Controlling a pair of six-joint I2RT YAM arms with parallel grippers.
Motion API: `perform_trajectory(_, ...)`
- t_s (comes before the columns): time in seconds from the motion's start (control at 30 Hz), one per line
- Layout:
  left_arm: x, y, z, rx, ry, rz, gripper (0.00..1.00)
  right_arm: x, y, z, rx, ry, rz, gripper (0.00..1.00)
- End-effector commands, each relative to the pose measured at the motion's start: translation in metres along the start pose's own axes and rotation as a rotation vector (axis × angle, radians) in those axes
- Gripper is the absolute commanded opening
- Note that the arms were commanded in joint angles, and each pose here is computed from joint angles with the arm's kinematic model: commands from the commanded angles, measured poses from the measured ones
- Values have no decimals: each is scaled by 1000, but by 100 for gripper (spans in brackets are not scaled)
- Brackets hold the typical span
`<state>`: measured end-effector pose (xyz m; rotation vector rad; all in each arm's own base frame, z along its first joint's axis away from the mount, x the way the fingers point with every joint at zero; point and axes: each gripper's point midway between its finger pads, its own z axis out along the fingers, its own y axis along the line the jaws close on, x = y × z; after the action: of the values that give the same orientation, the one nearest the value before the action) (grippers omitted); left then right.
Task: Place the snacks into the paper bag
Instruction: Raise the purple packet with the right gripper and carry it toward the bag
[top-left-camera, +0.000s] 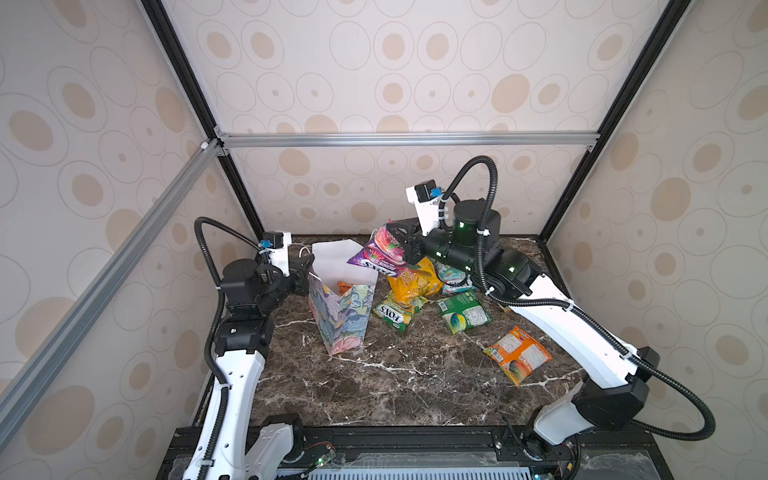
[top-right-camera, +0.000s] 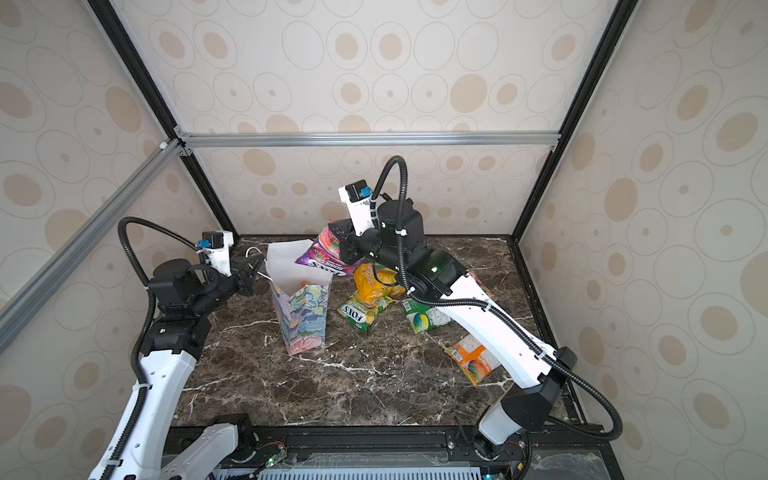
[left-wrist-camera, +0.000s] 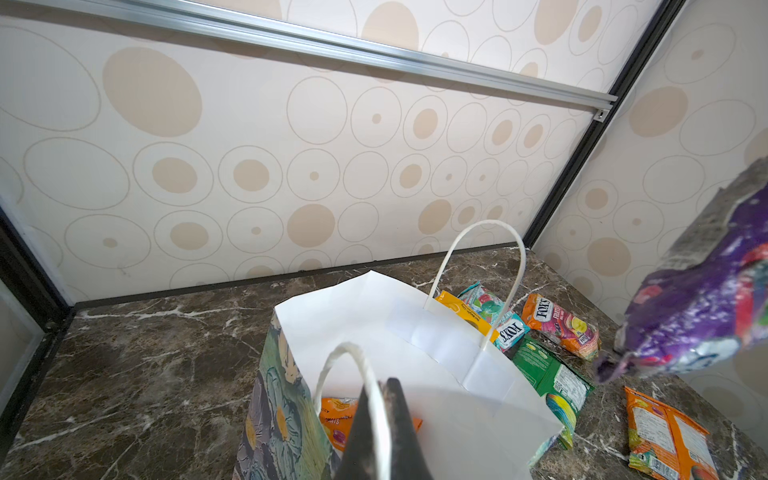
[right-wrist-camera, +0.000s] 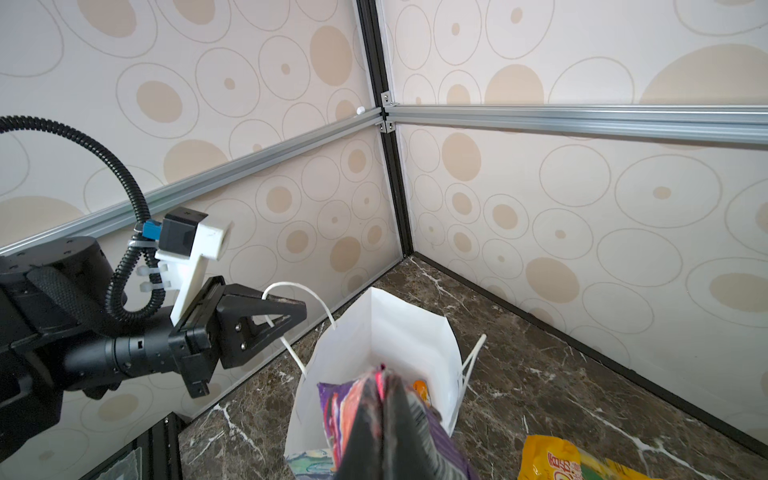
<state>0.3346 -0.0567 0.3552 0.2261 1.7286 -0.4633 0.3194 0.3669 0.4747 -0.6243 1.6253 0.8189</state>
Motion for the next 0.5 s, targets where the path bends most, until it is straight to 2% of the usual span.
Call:
perform_trajectory(0.0, -15, -5, -7, 11, -49, 31, 0, -40, 14, 1, -24, -128, -11, 0)
perform_trajectory(0.47, -15, -4, -8, 1, -48, 38, 0, -40, 27, 57, -43, -113, -25, 0)
